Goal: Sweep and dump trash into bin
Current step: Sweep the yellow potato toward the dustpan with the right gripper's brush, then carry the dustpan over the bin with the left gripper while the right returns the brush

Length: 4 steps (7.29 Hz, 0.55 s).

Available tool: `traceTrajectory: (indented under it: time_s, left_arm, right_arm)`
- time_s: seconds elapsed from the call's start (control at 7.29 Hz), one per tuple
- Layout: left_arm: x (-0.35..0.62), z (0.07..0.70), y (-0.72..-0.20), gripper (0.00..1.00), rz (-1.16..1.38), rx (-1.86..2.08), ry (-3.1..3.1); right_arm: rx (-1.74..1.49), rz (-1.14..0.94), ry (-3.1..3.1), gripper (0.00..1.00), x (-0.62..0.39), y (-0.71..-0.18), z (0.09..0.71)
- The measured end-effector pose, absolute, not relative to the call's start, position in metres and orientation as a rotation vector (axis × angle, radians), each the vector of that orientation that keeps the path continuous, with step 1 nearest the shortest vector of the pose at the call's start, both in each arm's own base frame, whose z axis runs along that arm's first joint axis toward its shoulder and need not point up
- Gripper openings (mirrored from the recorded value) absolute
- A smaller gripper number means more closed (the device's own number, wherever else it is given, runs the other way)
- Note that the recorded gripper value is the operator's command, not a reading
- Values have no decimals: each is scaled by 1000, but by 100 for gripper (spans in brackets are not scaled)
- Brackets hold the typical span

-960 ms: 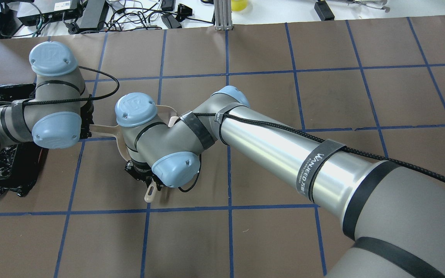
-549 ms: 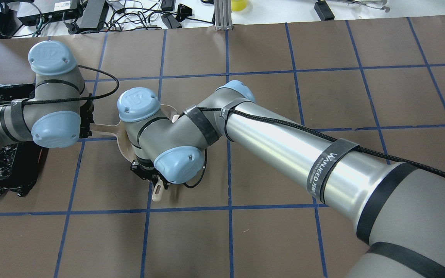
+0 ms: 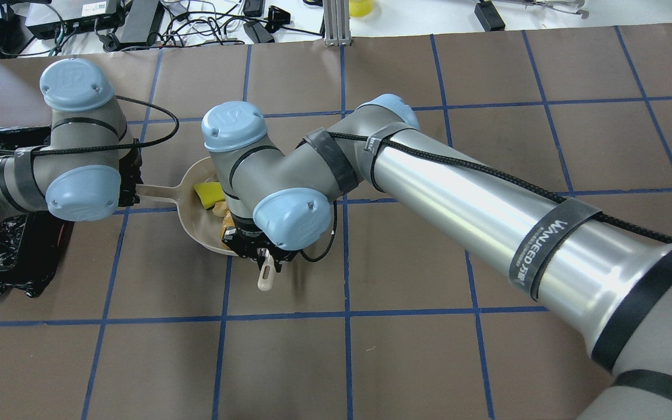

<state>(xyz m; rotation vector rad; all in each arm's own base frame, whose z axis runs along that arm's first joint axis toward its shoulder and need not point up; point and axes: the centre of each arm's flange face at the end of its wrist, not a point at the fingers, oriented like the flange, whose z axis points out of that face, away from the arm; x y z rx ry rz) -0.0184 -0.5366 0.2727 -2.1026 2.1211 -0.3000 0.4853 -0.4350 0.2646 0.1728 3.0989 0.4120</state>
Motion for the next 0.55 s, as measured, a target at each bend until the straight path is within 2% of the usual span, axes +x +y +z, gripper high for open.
traceTrajectory:
  time_s: [0.55]
  left_arm:
    - [-21,304,-553,0,-207,-2192,2204]
  right_arm:
    - [85,500,3152,0,381,-475,313]
